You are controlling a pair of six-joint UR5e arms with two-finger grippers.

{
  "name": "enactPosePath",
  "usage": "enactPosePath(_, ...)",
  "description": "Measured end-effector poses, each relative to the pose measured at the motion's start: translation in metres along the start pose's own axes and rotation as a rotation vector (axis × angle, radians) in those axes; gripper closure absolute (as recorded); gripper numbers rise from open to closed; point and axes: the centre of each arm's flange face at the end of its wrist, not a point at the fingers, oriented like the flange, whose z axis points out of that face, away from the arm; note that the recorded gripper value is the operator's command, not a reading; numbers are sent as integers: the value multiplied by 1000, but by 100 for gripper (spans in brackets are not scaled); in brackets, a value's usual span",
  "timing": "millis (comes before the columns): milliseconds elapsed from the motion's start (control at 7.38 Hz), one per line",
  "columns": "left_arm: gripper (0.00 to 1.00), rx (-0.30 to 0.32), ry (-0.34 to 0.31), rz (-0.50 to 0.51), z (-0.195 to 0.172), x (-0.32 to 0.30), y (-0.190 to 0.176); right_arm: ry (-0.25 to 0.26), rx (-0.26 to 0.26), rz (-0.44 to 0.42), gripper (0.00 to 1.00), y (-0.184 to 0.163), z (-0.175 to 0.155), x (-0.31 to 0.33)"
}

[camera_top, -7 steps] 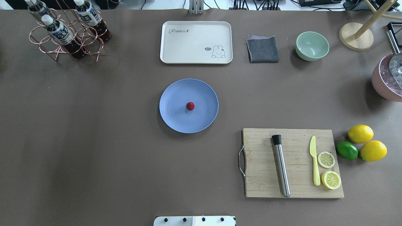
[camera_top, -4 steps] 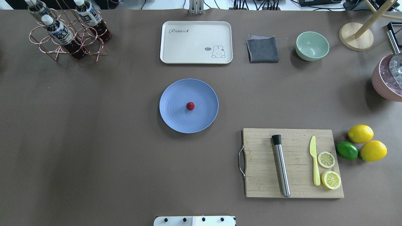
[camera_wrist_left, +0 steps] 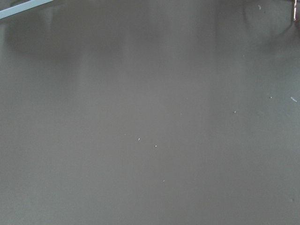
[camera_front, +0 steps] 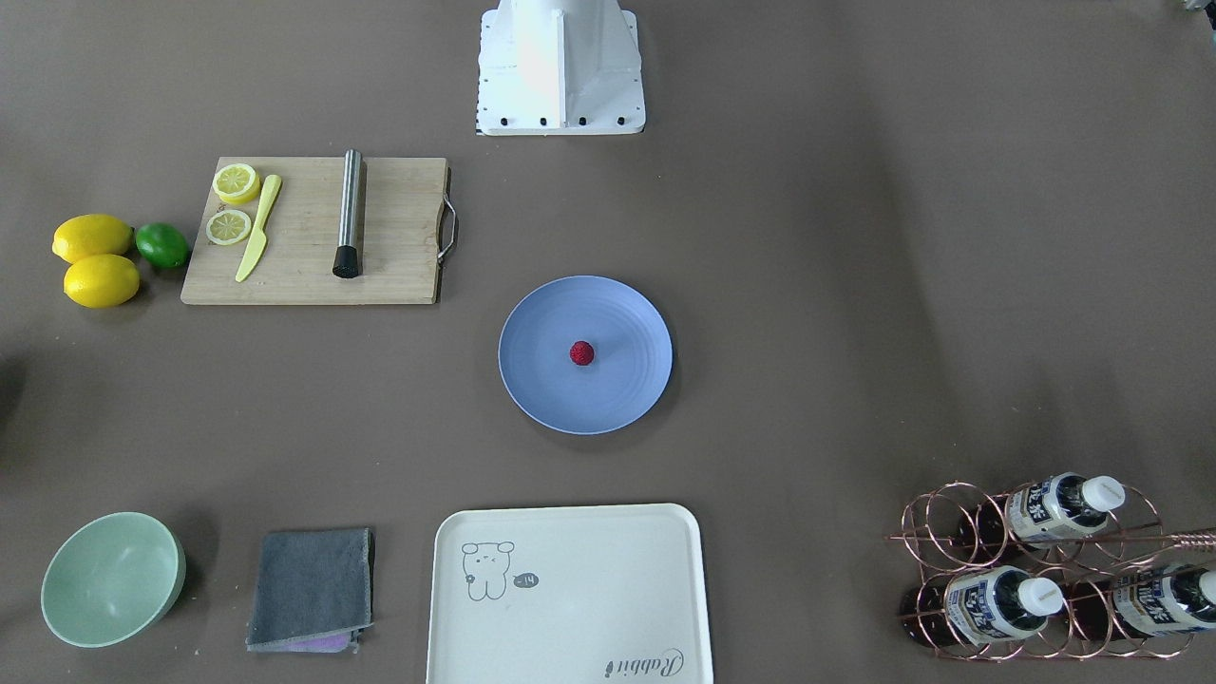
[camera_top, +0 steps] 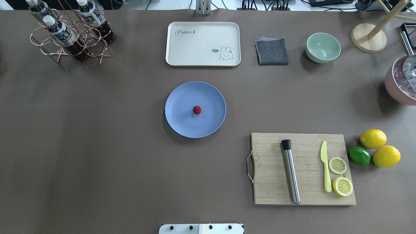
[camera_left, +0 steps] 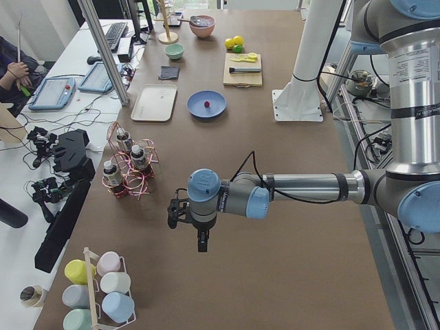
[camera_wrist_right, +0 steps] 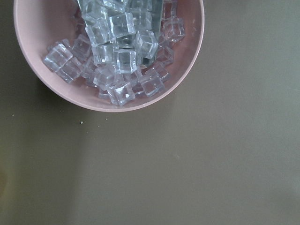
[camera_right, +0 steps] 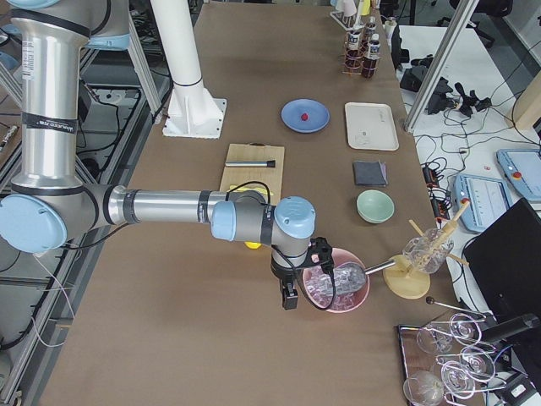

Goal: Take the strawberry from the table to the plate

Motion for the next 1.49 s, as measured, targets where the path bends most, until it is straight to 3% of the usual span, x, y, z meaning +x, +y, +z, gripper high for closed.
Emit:
enactPosePath(542, 2, -24, -13, -22, 2, -33, 12, 0, -2, -1, 0, 1, 1, 0)
enactPosePath(1492, 2, -29, -13, -31, 5, -37, 13, -1, 2, -11, 0, 1, 1, 0)
